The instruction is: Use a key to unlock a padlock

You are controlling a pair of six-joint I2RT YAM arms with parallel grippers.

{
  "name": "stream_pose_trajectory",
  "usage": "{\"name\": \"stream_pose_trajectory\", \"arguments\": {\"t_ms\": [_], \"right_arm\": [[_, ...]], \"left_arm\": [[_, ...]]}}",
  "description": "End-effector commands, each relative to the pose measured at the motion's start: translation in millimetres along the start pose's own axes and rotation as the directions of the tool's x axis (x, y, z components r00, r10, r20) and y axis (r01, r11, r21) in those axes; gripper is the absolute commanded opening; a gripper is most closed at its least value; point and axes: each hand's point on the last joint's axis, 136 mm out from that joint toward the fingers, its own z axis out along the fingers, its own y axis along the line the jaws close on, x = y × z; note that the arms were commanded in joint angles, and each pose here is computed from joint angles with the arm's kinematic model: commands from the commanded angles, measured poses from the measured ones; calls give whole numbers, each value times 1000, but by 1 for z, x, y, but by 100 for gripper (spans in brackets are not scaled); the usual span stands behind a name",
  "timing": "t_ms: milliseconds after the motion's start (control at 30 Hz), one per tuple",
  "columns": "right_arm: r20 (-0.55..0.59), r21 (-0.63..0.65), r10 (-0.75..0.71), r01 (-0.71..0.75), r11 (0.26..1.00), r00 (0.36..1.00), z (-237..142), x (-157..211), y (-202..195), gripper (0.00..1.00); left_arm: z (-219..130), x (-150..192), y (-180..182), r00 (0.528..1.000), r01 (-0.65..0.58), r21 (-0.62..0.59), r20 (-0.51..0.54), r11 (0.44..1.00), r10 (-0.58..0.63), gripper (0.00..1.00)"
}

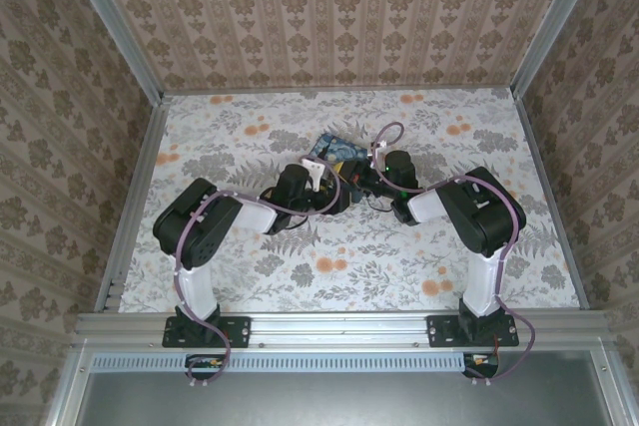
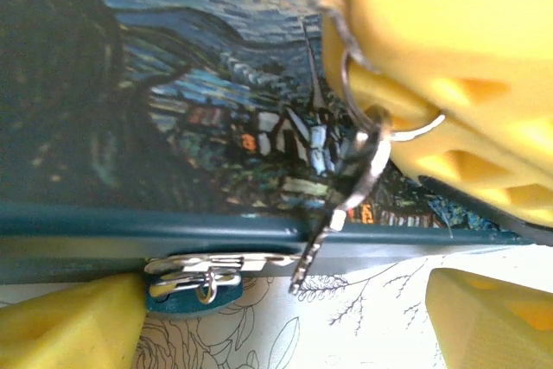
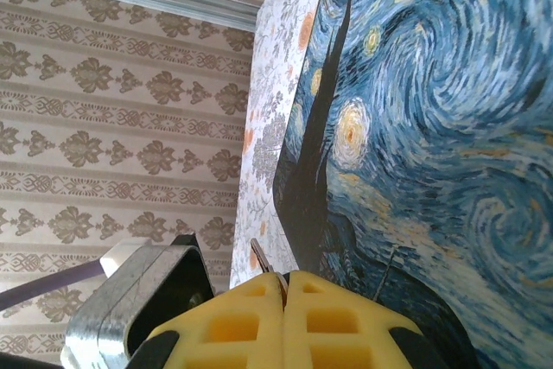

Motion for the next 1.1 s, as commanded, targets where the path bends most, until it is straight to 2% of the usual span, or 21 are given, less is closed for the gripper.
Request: {"name": "stream_pose_trajectory", "arguments": {"t_ms": [0, 167, 667, 1067], "right_arm": [[-43, 136, 81, -74, 988, 996, 2, 21, -46, 0], [-38, 142, 84, -78, 987, 996, 2, 21, -49, 0], [31, 105, 62, -65, 992, 998, -9, -18, -26, 0], [45, 116, 82, -87, 989, 996, -11, -23, -33, 0]], "left_arm": [[-2, -13, -16, 998, 46, 116, 46, 992, -52, 85], [-4, -14, -20, 996, 72, 152, 47, 986, -80, 84], [-8, 4, 26, 1000, 18, -62, -6, 998, -18, 84], [-4, -2, 23, 998, -49, -53, -45, 997, 47, 84]]}}
